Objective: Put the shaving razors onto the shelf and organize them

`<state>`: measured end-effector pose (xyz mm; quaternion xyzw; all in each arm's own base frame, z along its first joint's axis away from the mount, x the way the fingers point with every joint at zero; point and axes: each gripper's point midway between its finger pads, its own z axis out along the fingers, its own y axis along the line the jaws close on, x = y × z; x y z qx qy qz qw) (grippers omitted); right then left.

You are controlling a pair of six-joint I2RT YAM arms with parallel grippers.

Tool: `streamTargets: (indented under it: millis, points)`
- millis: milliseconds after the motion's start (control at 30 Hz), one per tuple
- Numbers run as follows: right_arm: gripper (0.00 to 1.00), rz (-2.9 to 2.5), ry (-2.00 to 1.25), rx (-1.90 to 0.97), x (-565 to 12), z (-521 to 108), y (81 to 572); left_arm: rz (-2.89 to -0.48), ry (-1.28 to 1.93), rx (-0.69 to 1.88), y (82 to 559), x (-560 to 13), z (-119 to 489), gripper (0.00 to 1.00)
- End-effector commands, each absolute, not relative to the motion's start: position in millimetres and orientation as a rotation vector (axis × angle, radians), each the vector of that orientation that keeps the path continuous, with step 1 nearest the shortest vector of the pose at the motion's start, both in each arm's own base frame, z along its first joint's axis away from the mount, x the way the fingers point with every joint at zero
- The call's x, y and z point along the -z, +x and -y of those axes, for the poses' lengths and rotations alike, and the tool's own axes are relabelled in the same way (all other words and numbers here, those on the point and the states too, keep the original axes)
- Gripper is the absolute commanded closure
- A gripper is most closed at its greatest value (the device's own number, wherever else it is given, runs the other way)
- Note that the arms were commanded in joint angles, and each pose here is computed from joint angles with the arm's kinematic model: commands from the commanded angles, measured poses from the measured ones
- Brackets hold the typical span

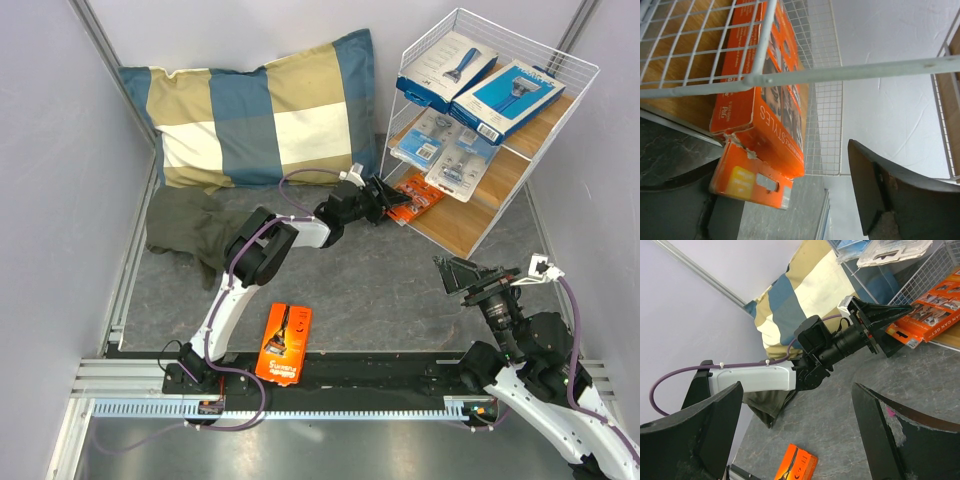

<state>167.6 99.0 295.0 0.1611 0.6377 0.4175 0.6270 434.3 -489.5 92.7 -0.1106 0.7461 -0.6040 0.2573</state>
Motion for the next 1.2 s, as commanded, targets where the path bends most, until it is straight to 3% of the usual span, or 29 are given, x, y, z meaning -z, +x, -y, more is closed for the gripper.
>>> streamTargets:
  millis: [0, 567, 1167]
  points:
    - [0.02, -1.424, 0.376, -0.959, -310, -91, 163, -1.981, -0.223, 1.621, 439, -109, 500, 0.15]
    - [0.02, -1.446, 0.383, -0.964, -302, -94, 165, -2.109, -0.029, 1.519, 420, -94, 510, 0.08]
    - [0.02, -1.470, 0.380, -0.991, -294, -101, 165, -2.229, 0.197, 1.118, 412, -91, 478, 0.02]
